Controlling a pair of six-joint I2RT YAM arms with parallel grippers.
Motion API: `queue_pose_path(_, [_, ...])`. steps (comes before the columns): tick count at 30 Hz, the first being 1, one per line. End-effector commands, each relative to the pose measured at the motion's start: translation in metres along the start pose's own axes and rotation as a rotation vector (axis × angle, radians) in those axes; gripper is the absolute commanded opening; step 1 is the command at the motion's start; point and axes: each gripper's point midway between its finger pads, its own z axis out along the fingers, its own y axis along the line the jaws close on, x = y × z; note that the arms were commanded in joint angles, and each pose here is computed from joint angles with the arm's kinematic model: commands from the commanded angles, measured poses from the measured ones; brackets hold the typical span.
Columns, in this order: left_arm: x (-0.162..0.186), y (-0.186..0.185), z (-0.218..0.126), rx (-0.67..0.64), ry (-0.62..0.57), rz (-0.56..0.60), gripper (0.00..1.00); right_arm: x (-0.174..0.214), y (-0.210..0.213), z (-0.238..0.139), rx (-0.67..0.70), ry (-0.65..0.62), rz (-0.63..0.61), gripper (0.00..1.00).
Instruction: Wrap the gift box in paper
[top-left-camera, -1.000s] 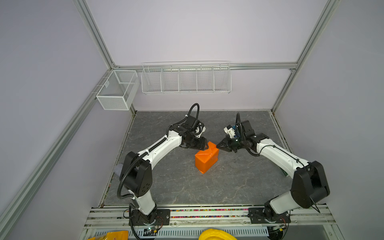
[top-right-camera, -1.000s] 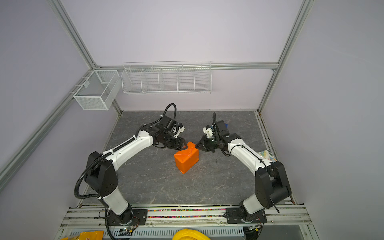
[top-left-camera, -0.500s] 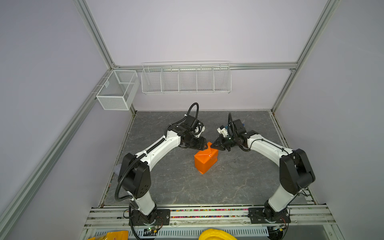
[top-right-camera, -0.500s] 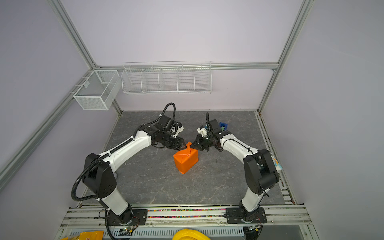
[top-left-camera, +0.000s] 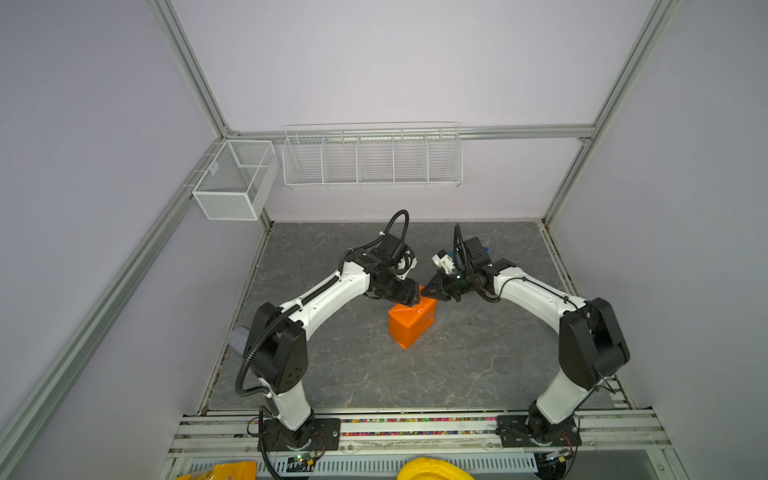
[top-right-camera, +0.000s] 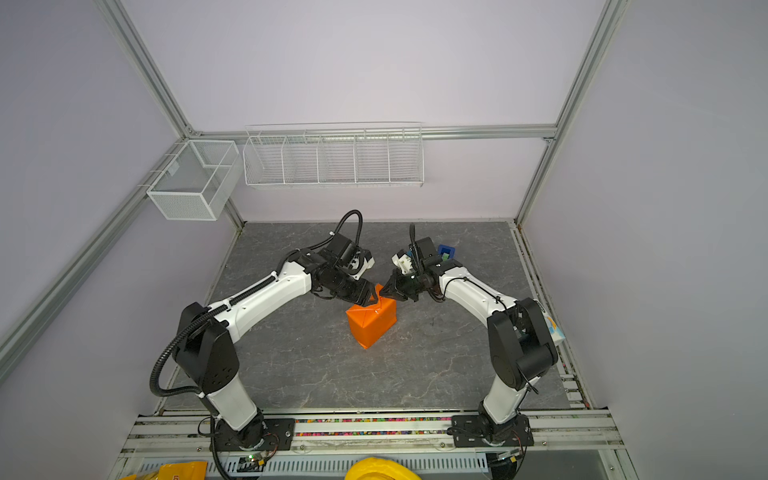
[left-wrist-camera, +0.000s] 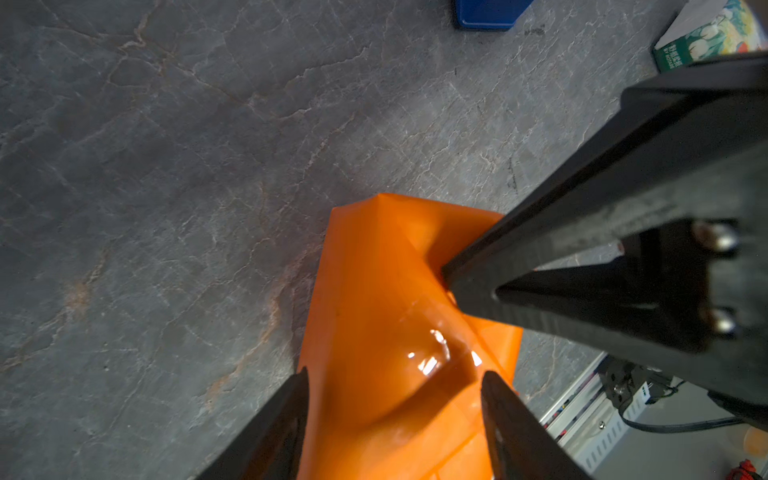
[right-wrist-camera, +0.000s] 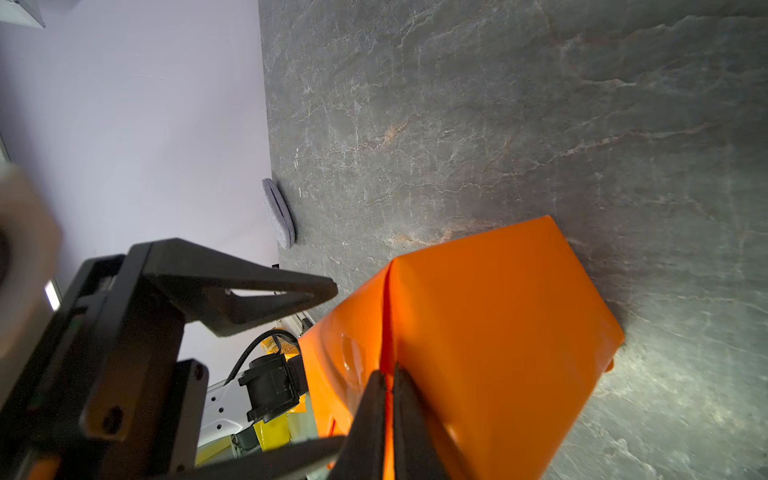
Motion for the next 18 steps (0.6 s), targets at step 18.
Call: queue_pose_path(18, [0.029, -0.005, 0.017, -0.132, 0.177, 0.229, 0.91, 0.004, -0.019, -0.109, 0.086, -0.194, 0.059, 0.13])
